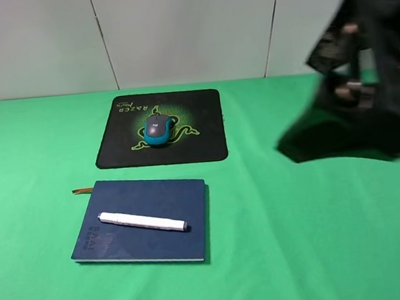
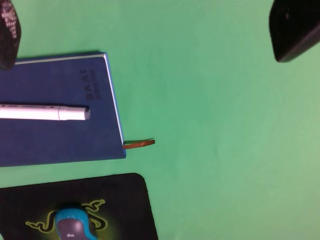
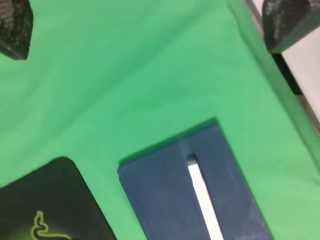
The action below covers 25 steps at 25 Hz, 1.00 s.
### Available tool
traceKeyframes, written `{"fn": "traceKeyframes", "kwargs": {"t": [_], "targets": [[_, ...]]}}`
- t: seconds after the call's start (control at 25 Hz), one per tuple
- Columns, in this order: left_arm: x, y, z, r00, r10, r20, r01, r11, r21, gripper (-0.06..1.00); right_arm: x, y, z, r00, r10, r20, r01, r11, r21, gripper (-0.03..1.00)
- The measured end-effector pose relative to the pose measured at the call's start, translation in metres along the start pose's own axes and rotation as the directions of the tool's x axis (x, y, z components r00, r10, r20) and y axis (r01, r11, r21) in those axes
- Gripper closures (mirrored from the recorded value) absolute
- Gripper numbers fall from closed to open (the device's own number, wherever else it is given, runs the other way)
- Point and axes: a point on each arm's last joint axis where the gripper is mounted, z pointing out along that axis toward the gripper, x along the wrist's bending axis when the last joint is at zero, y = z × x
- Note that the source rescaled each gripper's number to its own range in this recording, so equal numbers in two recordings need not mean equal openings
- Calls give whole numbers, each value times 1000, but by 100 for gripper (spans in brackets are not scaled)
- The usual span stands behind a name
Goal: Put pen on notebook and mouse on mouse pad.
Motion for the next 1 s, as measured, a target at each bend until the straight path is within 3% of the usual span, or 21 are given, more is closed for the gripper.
{"fn": "traceKeyframes", "kwargs": {"t": [0.36,0.56,0.76,1.0], "targets": [[0,0,0,1000,0,0,0,1000,0,-6,0,-79,-33,1000,18,10,-17,991,-132,-3],[0,0,0,1000,0,0,0,1000,0,-6,-7,-102,-38,991,122,56,-108,973,-204,-3],[0,0,0,1000,0,0,0,1000,0,-6,-12,-132,-39,928,348,133,-298,908,-294,-3],[0,0,0,1000,0,0,0,1000,0,-6,-1,-167,-39,783,582,219,-455,776,-436,-3]]}}
